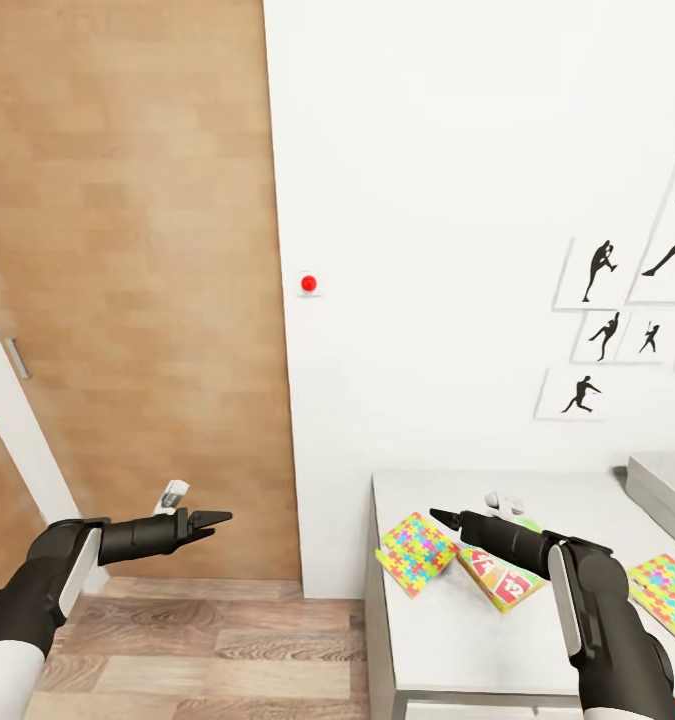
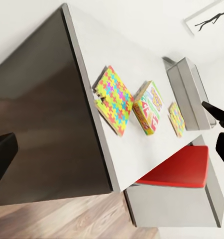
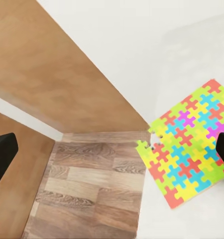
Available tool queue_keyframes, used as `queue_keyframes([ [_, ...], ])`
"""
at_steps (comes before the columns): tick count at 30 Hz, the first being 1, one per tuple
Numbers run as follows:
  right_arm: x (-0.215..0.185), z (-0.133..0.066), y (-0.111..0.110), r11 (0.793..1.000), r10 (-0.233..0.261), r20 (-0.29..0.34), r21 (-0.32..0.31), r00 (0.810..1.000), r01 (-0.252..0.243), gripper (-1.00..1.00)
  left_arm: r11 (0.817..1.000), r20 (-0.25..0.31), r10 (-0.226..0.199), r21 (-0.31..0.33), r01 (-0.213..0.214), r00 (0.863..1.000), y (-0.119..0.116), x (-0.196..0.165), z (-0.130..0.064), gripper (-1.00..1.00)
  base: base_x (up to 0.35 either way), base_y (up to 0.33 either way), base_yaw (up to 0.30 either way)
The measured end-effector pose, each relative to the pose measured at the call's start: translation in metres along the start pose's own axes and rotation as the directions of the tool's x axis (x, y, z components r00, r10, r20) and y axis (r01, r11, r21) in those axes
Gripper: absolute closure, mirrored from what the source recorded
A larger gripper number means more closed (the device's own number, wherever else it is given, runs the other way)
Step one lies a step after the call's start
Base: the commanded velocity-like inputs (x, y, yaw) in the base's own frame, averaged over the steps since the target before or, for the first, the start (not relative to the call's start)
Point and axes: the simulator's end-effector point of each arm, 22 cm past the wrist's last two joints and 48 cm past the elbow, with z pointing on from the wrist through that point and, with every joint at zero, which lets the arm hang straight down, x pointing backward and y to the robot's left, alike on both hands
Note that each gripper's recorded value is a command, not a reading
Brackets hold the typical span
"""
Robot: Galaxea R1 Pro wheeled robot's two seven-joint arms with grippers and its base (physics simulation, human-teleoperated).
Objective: Put all the toys in the child's room - the three board games (two on the bed and one on the table), the two jigsaw puzzles on the table, and the tennis ball on the table - inside the toy box on the table in the child's room.
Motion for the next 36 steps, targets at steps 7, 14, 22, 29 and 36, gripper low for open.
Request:
queue_keyframes([
  [7, -0.0005, 0.0000, 0.0004, 1.000, 0.000, 0.001, -0.001, 1.000, 0.000, -1.00, 1.000, 0.000, 0.000, 0.000, 0.000, 1.000, 0.0000, 0.0000, 0.0000, -1.00, 0.000, 0.155, -0.030],
  [14, -0.0006, 0.0000, 0.0018, 1.000, 0.000, 0.002, -0.008, 1.000, 0.000, -1.00, 1.000, 0.000, 0.000, 0.000, 0.000, 1.000, 0.0000, 0.0000, 0.0000, -1.00, 0.000, 0.017, -0.004],
  [22, -0.0009, 0.0000, 0.0024, 1.000, -0.001, 0.003, -0.010, 1.000, 0.001, -1.00, 1.000, 0.000, 0.000, 0.001, 0.000, 1.000, -0.0002, 0.0001, 0.0003, -1.00, 0.000, 0.000, 0.000],
  [29, -0.0015, -0.0009, 0.0031, 1.000, -0.002, 0.005, -0.011, 1.000, 0.002, -1.00, 1.000, 0.001, 0.001, 0.002, -0.001, 1.000, -0.0014, -0.0003, -0.0002, -1.00, 0.060, 0.015, -0.076],
  [36, -0.0033, -0.0022, 0.0030, 1.000, -0.004, 0.008, -0.010, 1.000, 0.004, -1.00, 1.000, 0.003, 0.004, 0.002, -0.004, 1.000, -0.0026, -0.0012, -0.0011, -1.00, 0.083, 0.031, -0.089],
])
